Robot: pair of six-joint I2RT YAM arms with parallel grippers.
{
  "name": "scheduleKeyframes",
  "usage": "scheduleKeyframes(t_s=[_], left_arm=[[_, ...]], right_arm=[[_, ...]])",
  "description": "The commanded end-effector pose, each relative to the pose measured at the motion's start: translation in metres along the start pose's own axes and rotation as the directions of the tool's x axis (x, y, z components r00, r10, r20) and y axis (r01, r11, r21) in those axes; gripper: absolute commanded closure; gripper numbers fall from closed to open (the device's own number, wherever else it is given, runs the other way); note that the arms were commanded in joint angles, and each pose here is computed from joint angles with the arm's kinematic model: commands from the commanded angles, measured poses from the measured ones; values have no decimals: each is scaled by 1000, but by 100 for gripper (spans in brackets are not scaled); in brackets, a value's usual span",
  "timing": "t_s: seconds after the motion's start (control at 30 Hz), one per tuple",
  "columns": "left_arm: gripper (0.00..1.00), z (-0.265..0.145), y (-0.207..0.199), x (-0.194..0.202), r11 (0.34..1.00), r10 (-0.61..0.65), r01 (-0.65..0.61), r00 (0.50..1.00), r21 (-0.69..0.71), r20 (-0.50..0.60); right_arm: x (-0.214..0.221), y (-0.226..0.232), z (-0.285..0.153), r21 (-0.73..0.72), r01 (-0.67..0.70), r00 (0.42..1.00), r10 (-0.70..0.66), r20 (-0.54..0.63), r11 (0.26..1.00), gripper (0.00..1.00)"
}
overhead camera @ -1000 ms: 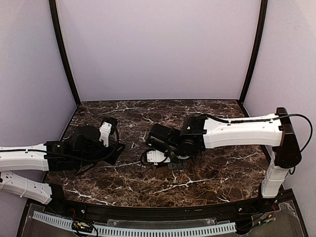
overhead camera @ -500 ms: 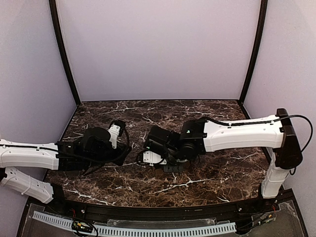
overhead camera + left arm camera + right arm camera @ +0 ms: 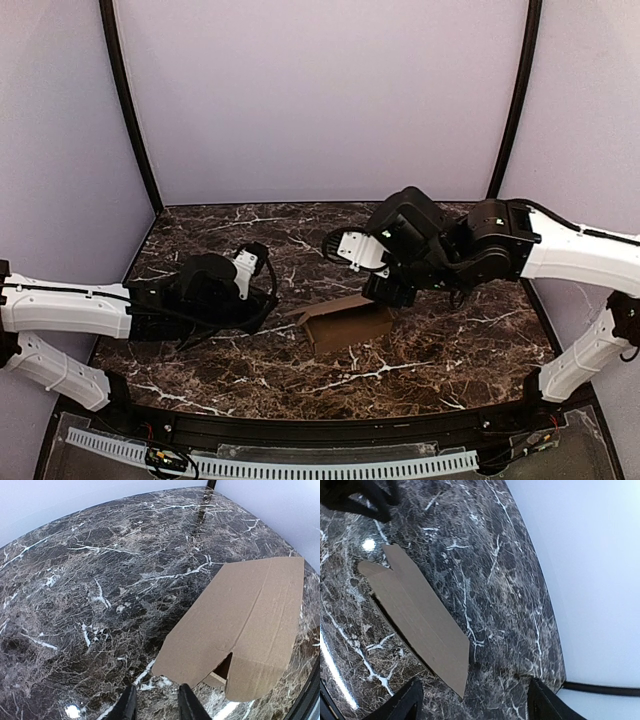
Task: Fold the paper box
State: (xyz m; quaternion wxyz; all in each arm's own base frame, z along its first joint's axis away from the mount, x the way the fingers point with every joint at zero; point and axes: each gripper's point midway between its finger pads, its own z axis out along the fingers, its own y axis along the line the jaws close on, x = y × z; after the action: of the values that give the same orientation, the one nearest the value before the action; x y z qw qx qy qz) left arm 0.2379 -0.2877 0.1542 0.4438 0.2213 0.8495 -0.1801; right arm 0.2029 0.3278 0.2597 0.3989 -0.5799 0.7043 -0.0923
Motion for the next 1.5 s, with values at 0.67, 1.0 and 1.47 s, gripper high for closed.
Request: scheduleKeyframes(t_s=[0.67,1.0,1.47], left_arm=[[32,9,-37,59,852,471,-433,879,293,-72],[38,28,-30,41,811,562,-558,827,175,34],[56,32,-25,32,795,595,-596,802,115,51]], right_arm=[[120,-24,47,-102,-711,676,716,174,696,1],[125,-5,58,-167,-728,647,747,154,665,1],[135,-8,46,-155,-765,597,779,191,625,2]])
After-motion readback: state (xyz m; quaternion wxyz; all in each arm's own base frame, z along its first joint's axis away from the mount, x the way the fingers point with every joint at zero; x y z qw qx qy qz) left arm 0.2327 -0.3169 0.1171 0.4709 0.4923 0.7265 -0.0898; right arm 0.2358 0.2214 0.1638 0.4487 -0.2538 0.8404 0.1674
